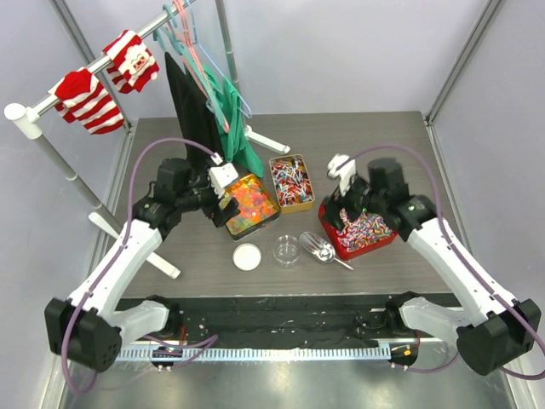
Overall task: Pack the candies
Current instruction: Adjust the distractor at the center of the board, then move the storage box to the center of the board.
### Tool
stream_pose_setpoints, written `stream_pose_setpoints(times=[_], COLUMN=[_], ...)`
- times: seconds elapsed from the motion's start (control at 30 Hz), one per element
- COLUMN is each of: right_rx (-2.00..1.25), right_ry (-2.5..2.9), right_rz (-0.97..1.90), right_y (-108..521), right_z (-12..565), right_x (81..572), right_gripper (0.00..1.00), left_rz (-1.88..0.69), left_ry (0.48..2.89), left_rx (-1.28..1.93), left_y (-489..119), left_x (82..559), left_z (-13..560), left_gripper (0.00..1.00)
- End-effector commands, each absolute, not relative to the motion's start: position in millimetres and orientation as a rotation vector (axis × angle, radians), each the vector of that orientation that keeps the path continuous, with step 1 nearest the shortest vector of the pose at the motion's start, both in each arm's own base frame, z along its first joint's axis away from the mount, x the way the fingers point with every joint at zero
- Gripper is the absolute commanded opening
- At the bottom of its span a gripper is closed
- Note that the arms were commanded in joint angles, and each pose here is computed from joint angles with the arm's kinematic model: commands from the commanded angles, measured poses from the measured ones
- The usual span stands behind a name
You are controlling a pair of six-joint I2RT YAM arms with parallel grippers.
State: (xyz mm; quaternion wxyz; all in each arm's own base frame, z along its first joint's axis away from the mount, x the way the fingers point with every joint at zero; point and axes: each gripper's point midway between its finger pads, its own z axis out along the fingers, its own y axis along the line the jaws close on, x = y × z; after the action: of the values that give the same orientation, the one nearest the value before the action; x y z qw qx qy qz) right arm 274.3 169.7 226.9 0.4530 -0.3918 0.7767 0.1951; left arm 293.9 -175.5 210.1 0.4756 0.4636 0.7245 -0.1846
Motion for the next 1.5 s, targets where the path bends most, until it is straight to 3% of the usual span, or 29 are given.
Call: stream_pose_setpoints(times=[0.0,0.27,0.37,0.57,0.6,0.93,1.47], right_rx=[-1.122,-1.161,-1.196,-1.235,-1.237,-1.184,-1.056], right_ry=[2.062,2.153,2.171,2.173,2.181,2.352,2.349], right_rz=[0.279,0.388,0.444,0.544,0.546,0.339,-0.007], right_y=[144.1,160.1,168.3,178.5,178.4,160.0,123.1], right_z=[165.5,128.0,122.6,116.7,114.6,66.2,60.0], right_x=[245.6,232.5,227.3,216.0,215.7,238.5,270.4], right_gripper=[0.87,0.85,0.77,0.51,0.43,0.09,0.01], left_rz=[-0.56,-0.486,-0.472,-0.494,-0.5,-0.543,-0.582], left_ry=[1.78,1.76,1.74,1.754,1.758,1.743,1.728], left_rx=[1.142,1.081,1.059,1.066,1.066,1.053,1.024], left_y=[-177.5,-162.6,-160.7,-162.5,-162.8,-163.9,-159.2], left_x=[256.7,242.9,243.5,242.3,242.0,238.2,235.6], left_z=[206.5,200.0,206.2,199.5,198.6,203.6,209.1], left_gripper=[0.94,0.97,0.98,0.98,0.98,0.98,0.98])
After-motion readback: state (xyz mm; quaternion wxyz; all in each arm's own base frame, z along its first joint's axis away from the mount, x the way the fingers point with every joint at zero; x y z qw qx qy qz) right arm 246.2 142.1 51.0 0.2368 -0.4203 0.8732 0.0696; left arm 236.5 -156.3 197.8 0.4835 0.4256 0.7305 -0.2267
